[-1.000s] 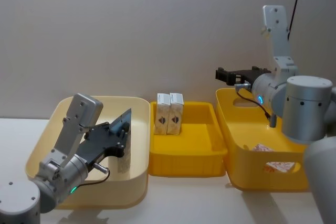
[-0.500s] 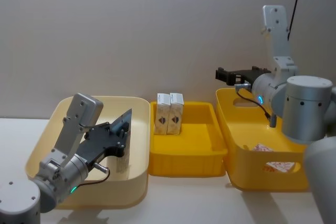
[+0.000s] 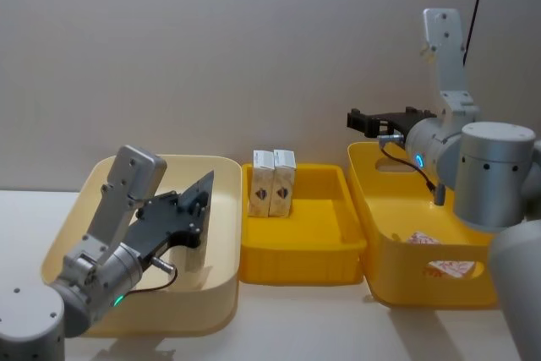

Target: Bimanual collaborative sorting of washing and personal care products

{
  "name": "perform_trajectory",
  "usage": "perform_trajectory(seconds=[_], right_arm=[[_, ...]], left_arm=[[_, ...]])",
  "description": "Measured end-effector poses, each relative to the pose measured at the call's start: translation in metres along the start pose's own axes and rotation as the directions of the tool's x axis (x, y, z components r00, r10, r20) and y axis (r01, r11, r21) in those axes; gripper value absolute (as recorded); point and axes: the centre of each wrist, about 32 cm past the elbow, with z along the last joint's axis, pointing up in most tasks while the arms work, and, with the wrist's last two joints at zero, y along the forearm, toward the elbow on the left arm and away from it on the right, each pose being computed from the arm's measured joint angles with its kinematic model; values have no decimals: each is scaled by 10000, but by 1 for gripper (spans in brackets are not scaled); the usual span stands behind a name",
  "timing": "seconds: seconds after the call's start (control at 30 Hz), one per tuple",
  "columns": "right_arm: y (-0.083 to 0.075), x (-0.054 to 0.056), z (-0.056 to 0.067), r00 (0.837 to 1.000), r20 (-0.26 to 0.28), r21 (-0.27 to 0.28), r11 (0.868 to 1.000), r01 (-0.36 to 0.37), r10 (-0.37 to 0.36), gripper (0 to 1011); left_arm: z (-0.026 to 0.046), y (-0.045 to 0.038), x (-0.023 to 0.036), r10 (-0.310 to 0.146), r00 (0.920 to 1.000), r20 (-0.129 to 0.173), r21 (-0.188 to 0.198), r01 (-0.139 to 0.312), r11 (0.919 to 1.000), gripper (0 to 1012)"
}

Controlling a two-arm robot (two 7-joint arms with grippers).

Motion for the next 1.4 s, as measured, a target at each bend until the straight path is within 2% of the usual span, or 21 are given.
perform_trajectory(seconds=[0.2,0.5,0.53,0.6,0.67,0.73,0.77,0.83,0.97,1.0,1.17,1.4], right_arm=[[0,0,0,10000,1,-1,10000,0,0,1001],[0,0,0,10000,0,0,10000,0,0,1001],[0,0,0,10000,0,0,10000,1,-1,1001],[0,0,0,10000,0,0,10000,0,0,1001],[0,-1,0,10000,9,3,10000,-12,12,1001],[0,-5,-1,9999,64,19,10000,-81,81,1001],[0,-5,-1,9999,90,29,9999,-122,122,1001],[1,-5,-4,9995,190,62,9997,-234,232,1001],[-1,-5,-10,9979,409,146,9986,-512,506,1001],[-2,-6,-11,9973,473,162,9982,-575,567,1001],[-18,4,-21,9906,847,284,9935,-1102,1074,1001],[-45,29,-47,9723,1398,296,9808,-1930,1871,1001]], left_arm=[[122,-25,35,-53,9997,224,-432,62,9990,125],[421,-81,113,-147,9976,678,-1439,244,9893,124],[488,-95,130,-156,9970,753,-1653,279,9858,125],[553,-108,147,-166,9964,827,-1865,318,9819,125],[660,-130,179,-164,9956,923,-2192,364,9750,125],[716,-142,196,-177,9951,971,-2370,404,9707,125],[784,-157,220,-176,9946,1018,-2574,435,9653,125],[864,-175,250,-206,9938,1088,-2825,508,9579,125],[964,-197,290,-230,9928,1177,-3121,589,9482,124],[1009,-207,311,-229,9924,1212,-3241,613,9440,125],[1106,-227,359,-247,9915,1280,-3512,686,9338,124],[1169,-239,394,-268,9914,1282,-3687,727,9267,125]])
